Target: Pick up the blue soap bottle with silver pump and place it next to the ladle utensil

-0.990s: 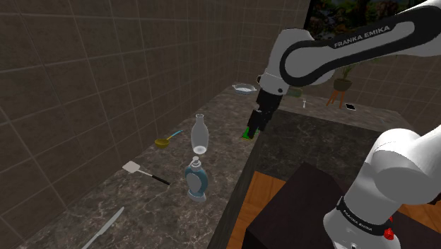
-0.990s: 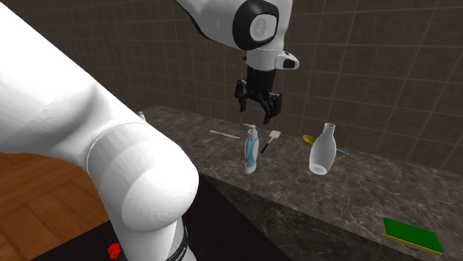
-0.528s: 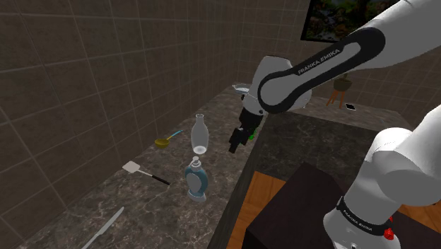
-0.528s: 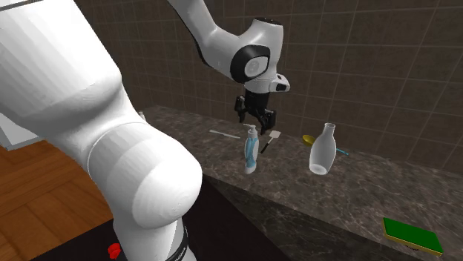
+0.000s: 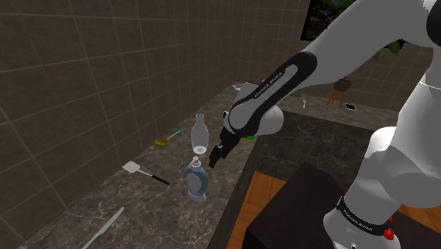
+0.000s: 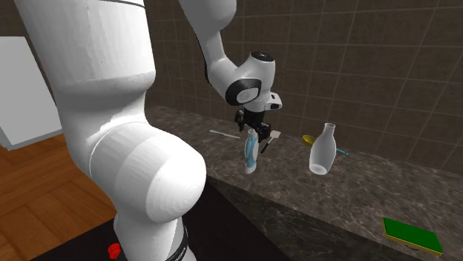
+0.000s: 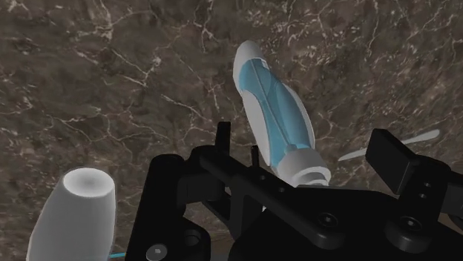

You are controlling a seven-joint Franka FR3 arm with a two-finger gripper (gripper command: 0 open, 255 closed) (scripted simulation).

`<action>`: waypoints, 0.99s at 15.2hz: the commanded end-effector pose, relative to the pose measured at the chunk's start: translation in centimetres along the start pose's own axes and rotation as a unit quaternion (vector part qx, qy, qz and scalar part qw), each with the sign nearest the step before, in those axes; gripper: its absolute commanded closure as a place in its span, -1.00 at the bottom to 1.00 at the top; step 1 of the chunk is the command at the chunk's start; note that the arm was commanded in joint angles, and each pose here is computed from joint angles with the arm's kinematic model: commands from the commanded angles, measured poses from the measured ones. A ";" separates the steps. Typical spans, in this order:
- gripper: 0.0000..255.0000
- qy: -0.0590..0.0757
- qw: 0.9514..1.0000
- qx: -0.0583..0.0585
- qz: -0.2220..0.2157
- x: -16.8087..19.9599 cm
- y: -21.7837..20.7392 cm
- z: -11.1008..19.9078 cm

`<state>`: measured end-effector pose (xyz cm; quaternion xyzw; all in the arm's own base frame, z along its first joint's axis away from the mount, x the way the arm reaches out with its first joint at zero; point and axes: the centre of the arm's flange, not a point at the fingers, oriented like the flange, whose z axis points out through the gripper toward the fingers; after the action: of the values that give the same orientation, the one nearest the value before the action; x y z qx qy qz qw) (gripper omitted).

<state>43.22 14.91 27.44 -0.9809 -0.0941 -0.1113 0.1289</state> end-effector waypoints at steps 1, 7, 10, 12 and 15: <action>-1.00 0.009 1.000 0.004 -0.004 0.9 -0.3 2.5; -1.00 0.020 1.000 0.010 -0.010 2.1 -1.0 7.0; -1.00 0.020 1.000 0.010 -0.010 2.2 -1.0 8.5; -1.00 0.020 1.000 0.010 -0.010 2.2 -1.0 9.4; -1.00 0.020 1.000 0.010 -0.010 2.2 -1.0 9.4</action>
<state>46.88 18.75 19.43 -0.9762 -0.1024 -0.1310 0.1396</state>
